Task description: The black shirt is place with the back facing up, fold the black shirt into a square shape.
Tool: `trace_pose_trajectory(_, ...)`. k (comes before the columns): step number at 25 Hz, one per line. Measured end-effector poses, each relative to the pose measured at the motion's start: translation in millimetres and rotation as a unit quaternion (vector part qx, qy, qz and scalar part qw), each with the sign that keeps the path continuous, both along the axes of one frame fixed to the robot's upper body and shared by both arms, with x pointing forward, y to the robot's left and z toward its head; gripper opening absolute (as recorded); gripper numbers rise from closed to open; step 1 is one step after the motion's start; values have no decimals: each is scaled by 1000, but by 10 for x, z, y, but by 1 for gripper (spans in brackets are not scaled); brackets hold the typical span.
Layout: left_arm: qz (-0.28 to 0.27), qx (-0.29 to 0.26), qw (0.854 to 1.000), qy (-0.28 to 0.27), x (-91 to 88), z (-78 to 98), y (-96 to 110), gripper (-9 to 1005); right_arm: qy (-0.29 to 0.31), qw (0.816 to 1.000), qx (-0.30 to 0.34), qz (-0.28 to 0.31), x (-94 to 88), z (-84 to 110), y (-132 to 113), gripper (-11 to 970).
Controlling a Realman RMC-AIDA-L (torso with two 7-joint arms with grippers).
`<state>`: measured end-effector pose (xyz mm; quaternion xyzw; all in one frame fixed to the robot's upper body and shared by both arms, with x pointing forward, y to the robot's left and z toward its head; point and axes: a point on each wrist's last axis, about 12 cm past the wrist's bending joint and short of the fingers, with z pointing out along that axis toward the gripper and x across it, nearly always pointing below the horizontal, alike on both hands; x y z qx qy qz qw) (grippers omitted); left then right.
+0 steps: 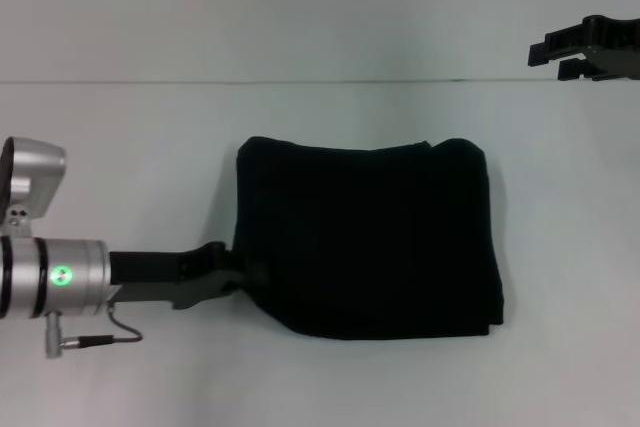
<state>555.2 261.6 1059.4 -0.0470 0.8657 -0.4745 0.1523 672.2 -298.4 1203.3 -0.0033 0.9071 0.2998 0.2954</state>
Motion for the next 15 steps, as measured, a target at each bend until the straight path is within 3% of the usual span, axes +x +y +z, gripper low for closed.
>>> trace_pose_trajectory(7,-28,52,998,-3,65,47,69,70,0,1000,3,2,-1,-1,16,564)
trace_pose_trajectory(11,-45,67,997,-20,83,214,218,70,-2,1000,2,2,0,10,2,565)
trace_pose_trajectory(15,-72,80,992,-60,49,483,457,187,-7,1000,-3,7,-4,11,-6,565)
